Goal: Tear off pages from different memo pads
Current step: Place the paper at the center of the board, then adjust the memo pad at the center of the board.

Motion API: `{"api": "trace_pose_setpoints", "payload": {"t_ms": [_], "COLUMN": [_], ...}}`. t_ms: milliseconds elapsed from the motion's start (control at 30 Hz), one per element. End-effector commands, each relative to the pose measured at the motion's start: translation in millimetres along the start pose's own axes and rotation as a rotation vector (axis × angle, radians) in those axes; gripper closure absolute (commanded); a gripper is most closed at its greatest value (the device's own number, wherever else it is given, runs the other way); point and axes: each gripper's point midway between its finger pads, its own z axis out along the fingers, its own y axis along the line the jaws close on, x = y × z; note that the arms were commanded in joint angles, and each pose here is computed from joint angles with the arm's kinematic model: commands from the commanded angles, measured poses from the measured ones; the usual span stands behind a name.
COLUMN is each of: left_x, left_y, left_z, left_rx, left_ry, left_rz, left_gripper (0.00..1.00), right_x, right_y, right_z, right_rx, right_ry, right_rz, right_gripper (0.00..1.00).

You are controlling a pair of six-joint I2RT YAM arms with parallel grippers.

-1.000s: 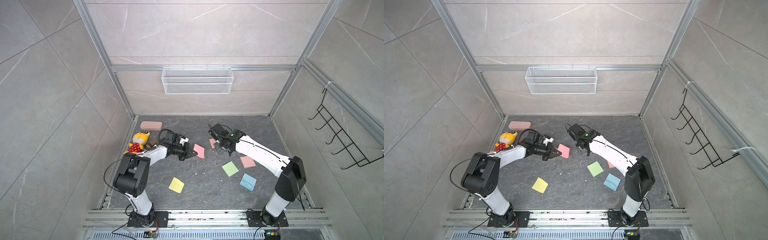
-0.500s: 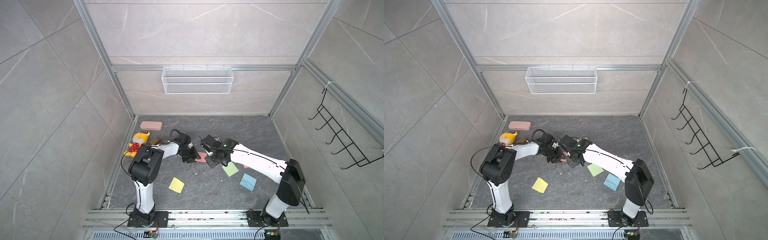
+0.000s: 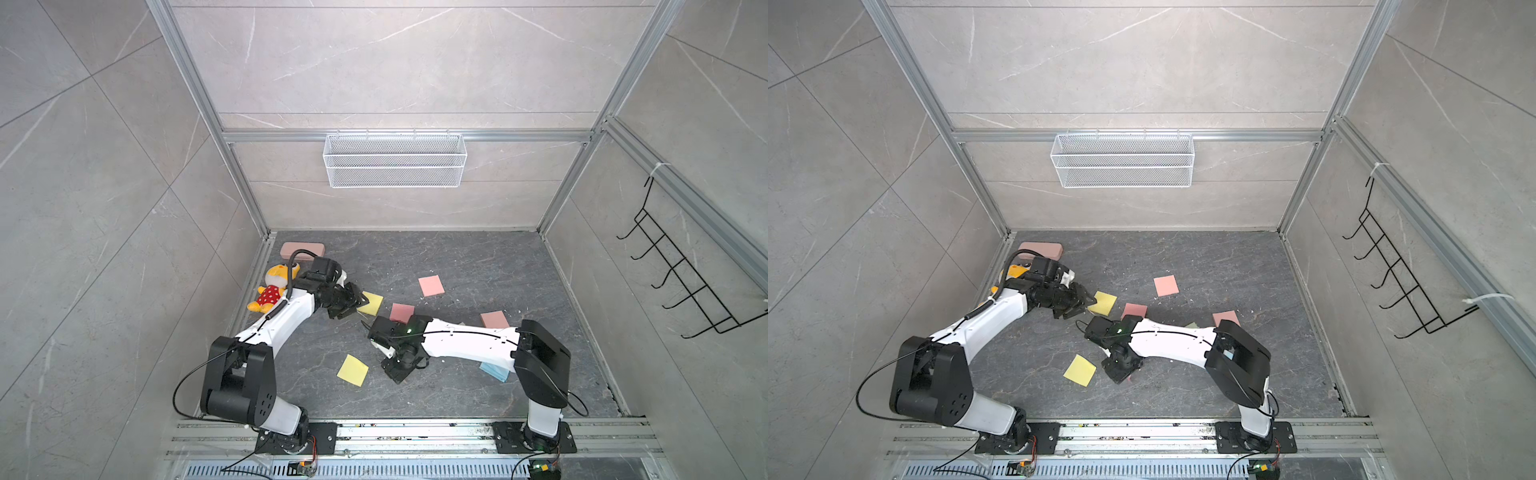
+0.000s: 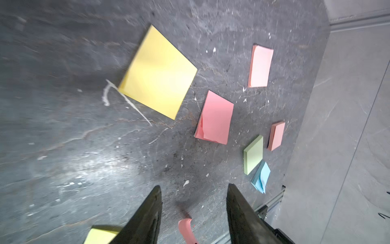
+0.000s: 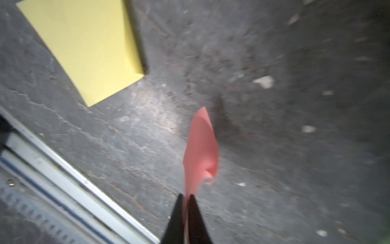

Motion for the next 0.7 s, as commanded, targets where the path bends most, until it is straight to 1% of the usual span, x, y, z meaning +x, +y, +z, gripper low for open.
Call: {"api": "trace_pose_setpoints", "payload": {"t_ms": [0, 33, 67, 133, 200, 233, 300, 400, 467, 533, 567, 600, 667], "left_x": [-8, -10, -12, -16, -22, -27, -37, -42, -41, -40, -40, -40, -42], "left_y": [0, -2, -3, -6, -11, -14, -27, -63, -87, -108, -117, -124, -135], "left_z": [-18, -20, -23, -27, -30, -30, -24, 2, 31, 57, 73, 84, 110], "left_rx": [-0.057, -0.060, -0.065, -0.069, -0.062, -0.061, -0.043, -0.024, -0.012, 0.013, 0.020, 0.023, 0.024], "left_ry": [-0.030, -0.033, -0.039, -0.053, -0.072, -0.084, -0.098, -0.061, -0.013, 0.025, 0.046, 0.058, 0.086], "left_rz": [0.073, 0.082, 0.090, 0.104, 0.119, 0.126, 0.152, 0.246, 0.298, 0.327, 0.343, 0.357, 0.376], "left_gripper": [0.49, 0.49, 0.49, 0.49, 0.49, 0.49, 0.49, 0.49, 0.48, 0.48, 0.48, 0.48, 0.47], "right_x": [-2, -3, -8, -18, -32, -40, -52, -51, -49, -52, -57, -62, -69], "right_y": [36, 46, 52, 52, 36, 19, -32, -131, -190, -237, -257, -270, -295], "right_z": [19, 15, 6, -18, -46, -60, -80, -89, -92, -97, -100, -100, -93], "right_rx": [-0.157, -0.223, -0.284, -0.374, -0.445, -0.457, -0.408, -0.192, -0.083, -0.049, -0.062, -0.073, -0.064], "right_ry": [0.065, 0.056, 0.032, -0.016, -0.081, -0.126, -0.202, -0.240, -0.281, -0.353, -0.390, -0.418, -0.416], "right_rz": [0.008, 0.014, 0.025, 0.060, 0.114, 0.155, 0.268, 0.451, 0.560, 0.688, 0.745, 0.777, 0.822], "right_gripper": [0.66, 0.56, 0.50, 0.42, 0.40, 0.40, 0.42, 0.47, 0.51, 0.55, 0.57, 0.57, 0.57]}}
